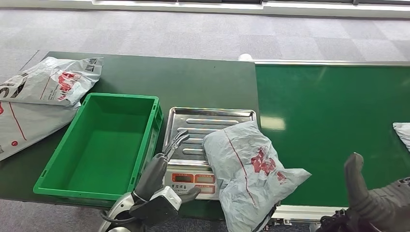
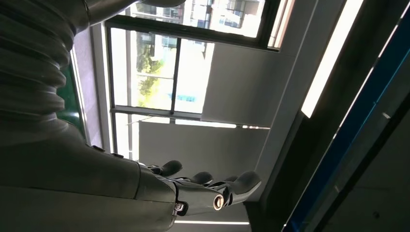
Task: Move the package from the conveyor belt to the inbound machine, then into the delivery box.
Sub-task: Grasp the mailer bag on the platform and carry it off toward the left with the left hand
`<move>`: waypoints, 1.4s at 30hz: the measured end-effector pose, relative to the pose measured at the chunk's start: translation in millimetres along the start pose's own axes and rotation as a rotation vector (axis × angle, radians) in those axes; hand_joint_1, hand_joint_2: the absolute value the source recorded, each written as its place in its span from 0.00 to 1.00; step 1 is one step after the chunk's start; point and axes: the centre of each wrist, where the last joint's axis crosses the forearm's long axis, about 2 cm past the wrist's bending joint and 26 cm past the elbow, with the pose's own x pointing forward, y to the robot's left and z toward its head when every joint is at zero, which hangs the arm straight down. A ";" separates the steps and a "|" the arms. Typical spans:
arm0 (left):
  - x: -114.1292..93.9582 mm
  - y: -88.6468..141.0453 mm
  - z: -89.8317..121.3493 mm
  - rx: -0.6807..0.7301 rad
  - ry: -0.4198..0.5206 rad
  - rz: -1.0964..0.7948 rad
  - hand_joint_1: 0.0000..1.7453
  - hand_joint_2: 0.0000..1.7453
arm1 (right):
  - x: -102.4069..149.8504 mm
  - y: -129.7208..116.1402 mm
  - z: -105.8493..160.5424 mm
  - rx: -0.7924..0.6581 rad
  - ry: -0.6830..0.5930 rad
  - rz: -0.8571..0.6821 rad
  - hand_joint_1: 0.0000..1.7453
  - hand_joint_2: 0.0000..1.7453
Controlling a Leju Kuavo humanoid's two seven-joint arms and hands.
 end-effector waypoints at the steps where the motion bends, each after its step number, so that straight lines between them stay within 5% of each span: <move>1: -0.6 -1.0 -2.9 -0.010 0.007 -0.009 0.00 1.00 | 0.8 -1.7 0.2 -0.006 0.005 0.003 0.00 1.00; 16: -4.5 -37.0 -81.6 -0.106 0.128 -0.141 0.00 1.00 | 6.0 -13.5 16.4 -0.108 0.175 -0.009 0.00 1.00; 42: -51.2 -79.4 -93.8 -0.243 0.389 -0.425 0.00 1.00 | 8.7 14.3 15.4 -0.136 0.214 -0.111 0.00 1.00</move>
